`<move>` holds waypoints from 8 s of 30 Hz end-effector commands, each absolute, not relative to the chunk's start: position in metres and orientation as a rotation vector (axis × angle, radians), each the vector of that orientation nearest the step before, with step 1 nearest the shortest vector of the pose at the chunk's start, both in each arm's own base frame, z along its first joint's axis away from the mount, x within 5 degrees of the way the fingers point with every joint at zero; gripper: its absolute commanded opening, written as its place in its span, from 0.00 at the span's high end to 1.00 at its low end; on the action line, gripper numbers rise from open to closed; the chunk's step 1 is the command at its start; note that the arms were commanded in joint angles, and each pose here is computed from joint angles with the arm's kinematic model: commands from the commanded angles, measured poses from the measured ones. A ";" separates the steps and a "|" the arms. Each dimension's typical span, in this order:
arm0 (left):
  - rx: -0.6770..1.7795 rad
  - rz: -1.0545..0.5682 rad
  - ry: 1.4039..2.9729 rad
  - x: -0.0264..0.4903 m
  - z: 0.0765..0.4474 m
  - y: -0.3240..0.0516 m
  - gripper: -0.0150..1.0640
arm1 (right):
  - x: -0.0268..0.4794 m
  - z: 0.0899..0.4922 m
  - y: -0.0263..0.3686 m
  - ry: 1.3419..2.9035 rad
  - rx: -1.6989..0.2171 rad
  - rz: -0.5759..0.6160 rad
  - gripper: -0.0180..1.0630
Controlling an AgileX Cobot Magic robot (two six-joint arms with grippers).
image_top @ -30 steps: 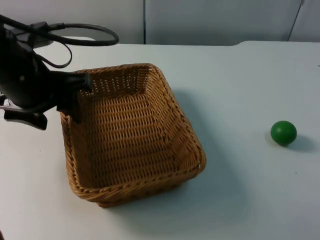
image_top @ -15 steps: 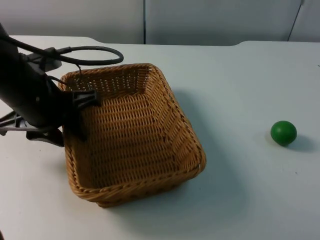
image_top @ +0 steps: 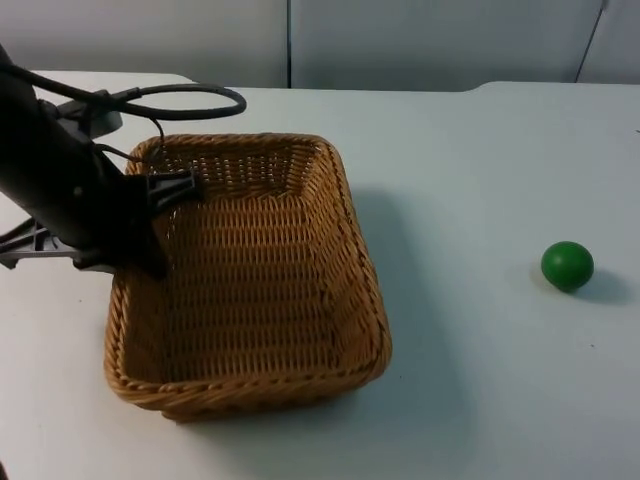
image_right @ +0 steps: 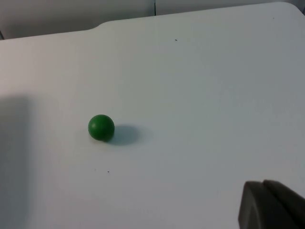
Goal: Pick up the basket with the left hand and place the ball into the basket with the right hand.
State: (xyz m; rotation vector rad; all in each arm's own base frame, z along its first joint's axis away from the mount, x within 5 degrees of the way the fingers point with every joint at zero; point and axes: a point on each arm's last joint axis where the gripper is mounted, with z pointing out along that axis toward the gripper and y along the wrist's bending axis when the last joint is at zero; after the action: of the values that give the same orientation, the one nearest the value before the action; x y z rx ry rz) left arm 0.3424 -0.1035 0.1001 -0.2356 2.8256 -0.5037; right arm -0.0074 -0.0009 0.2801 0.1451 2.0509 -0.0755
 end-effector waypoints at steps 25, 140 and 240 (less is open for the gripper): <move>-0.275 -0.661 2.801 0.332 0.162 -0.078 0.99 | -0.007 0.279 -0.001 2.041 0.148 -0.082 0.99; -0.242 -0.821 2.786 0.330 0.166 -0.088 0.99 | 0.338 0.138 0.067 2.728 -0.244 0.121 0.37; -0.209 -0.987 2.738 0.329 0.172 -0.097 0.99 | 0.355 0.207 0.281 2.477 -1.161 0.647 0.41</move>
State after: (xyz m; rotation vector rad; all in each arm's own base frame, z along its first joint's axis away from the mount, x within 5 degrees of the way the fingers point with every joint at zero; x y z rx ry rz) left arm 0.3315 -0.0945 0.1656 -0.1954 2.7531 -0.9404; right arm 0.3535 0.2790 0.2018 -1.1603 2.5003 0.6703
